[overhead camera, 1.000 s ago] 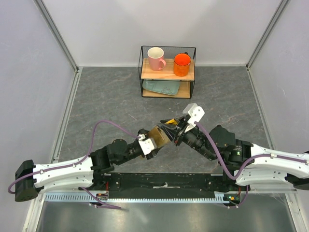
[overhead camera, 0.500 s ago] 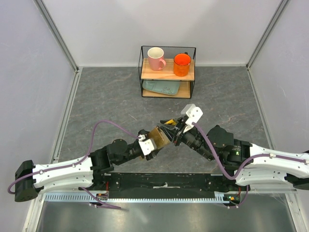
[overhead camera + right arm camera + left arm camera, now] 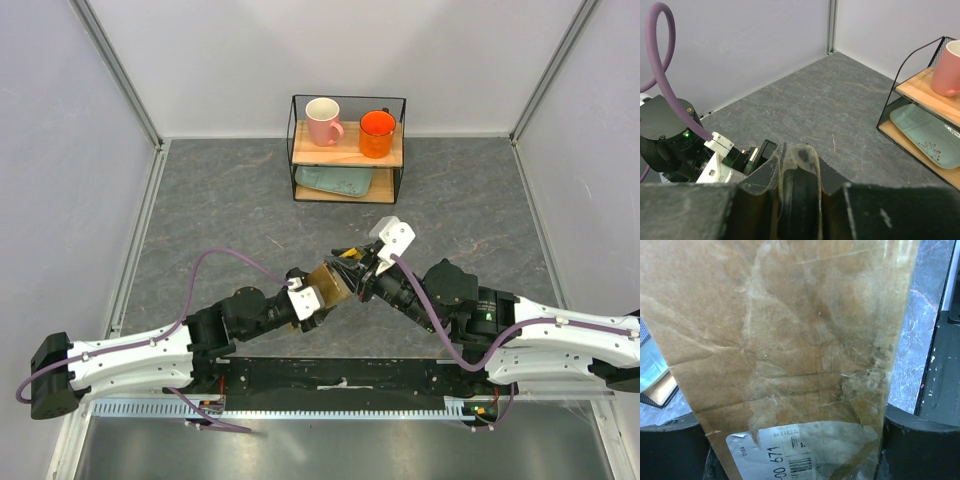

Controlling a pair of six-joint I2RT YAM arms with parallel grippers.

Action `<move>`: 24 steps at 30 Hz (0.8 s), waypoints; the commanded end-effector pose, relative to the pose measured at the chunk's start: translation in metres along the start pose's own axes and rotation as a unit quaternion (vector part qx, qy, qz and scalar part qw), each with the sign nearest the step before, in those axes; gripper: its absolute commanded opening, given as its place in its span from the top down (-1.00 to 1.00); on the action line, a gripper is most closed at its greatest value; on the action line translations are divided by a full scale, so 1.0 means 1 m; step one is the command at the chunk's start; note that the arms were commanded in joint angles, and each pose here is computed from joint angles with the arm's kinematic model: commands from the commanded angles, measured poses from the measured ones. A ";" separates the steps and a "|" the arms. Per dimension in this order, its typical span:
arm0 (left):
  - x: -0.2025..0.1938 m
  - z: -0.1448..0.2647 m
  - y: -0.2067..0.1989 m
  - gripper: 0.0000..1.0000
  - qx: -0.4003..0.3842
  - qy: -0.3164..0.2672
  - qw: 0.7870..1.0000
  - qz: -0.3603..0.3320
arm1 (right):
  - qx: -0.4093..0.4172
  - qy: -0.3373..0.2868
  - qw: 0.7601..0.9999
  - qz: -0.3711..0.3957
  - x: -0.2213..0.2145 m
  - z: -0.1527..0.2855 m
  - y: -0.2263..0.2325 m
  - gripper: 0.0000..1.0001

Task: Unpack the express box
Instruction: Cut the express box.

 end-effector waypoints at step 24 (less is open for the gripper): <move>0.022 0.000 0.036 0.96 0.071 -0.034 0.995 0.065 | -0.005 0.045 0.997 -0.061 -0.021 0.024 -0.002 1.00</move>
Point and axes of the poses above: each gripper's point midway between its finger pads, its own z axis back along the fingers, its own y axis along the line the jaws close on, x = y × z, the point moved 1 cm from there along z, back along the fingers, and after that the axes turned 1 degree about z, right-handed, at the moved point
